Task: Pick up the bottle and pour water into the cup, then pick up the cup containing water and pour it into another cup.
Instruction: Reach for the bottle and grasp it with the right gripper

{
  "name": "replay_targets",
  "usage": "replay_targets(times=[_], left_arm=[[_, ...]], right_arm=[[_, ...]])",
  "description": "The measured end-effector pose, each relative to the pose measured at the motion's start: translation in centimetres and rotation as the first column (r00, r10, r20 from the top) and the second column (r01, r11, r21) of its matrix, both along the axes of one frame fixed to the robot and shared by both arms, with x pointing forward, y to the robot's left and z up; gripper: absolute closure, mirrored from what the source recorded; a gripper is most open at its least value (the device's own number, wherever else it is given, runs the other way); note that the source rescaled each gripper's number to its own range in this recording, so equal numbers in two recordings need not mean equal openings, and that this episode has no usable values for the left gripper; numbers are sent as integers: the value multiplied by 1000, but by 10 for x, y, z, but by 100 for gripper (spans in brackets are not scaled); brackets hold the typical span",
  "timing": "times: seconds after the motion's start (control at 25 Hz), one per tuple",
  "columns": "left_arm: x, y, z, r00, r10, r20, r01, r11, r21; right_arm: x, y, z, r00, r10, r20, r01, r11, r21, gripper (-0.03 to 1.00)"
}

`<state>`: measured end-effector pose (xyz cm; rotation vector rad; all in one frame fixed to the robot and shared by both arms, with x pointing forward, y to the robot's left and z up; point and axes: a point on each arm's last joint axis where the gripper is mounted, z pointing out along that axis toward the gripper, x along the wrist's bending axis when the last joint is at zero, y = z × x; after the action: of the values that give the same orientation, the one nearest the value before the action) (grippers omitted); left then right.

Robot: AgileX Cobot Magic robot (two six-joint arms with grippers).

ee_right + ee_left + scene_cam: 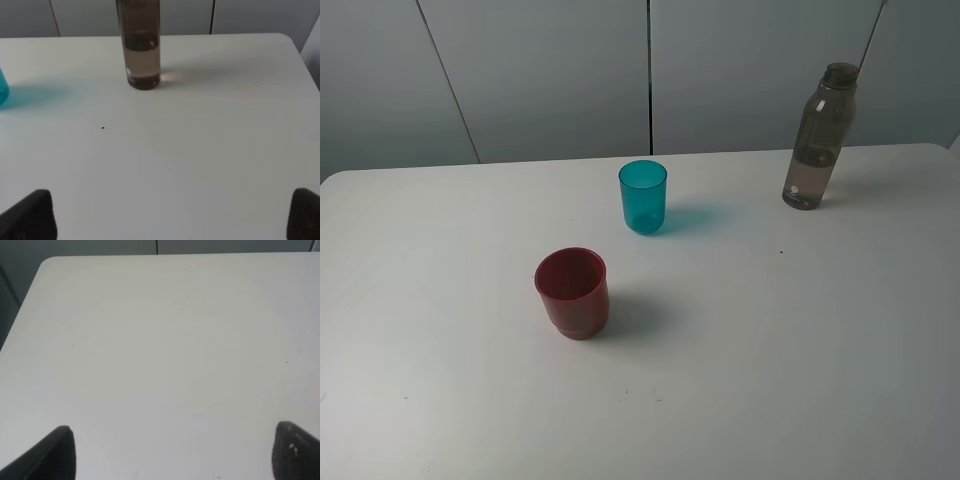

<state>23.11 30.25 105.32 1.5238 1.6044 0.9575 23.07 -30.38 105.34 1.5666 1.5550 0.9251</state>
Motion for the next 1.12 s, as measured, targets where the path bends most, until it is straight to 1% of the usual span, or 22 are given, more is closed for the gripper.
replay_targets(times=[1.12], left_arm=[[0, 0, 0, 1000, 0, 0, 0, 1000, 0]], right_arm=[[0, 0, 0, 1000, 0, 0, 0, 1000, 0, -3]])
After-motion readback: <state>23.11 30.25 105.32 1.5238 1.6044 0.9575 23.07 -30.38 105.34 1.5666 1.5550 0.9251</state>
